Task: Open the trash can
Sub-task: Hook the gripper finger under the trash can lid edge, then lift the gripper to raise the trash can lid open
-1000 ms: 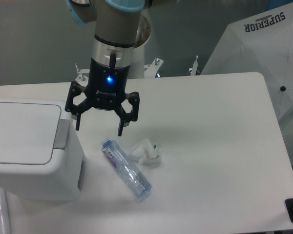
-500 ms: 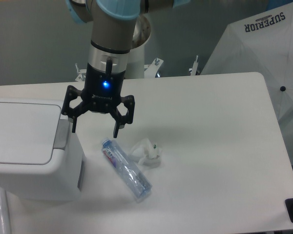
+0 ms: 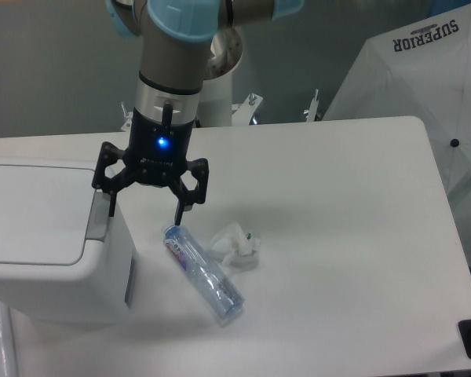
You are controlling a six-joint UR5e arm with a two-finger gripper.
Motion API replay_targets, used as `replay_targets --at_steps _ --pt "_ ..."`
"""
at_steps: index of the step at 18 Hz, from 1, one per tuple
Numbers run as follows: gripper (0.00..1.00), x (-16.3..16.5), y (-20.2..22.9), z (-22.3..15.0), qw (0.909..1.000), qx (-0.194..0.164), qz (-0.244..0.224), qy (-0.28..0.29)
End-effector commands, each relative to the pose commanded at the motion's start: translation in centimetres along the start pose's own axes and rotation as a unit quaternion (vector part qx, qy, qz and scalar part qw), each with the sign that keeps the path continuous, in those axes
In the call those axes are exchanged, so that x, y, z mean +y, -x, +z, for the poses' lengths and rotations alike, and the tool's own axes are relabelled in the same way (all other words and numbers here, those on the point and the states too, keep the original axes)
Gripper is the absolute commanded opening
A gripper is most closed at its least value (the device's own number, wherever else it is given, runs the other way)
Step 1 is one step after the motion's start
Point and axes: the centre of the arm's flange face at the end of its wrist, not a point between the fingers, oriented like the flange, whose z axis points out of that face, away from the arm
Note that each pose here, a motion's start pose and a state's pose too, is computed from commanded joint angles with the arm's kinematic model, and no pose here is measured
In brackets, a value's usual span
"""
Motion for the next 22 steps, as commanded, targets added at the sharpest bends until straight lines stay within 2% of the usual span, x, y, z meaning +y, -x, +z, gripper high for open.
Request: replay_targets --at_steps 22 --pt "1.0 0.23 0.04 1.09 1.0 0.001 0.0 0.009"
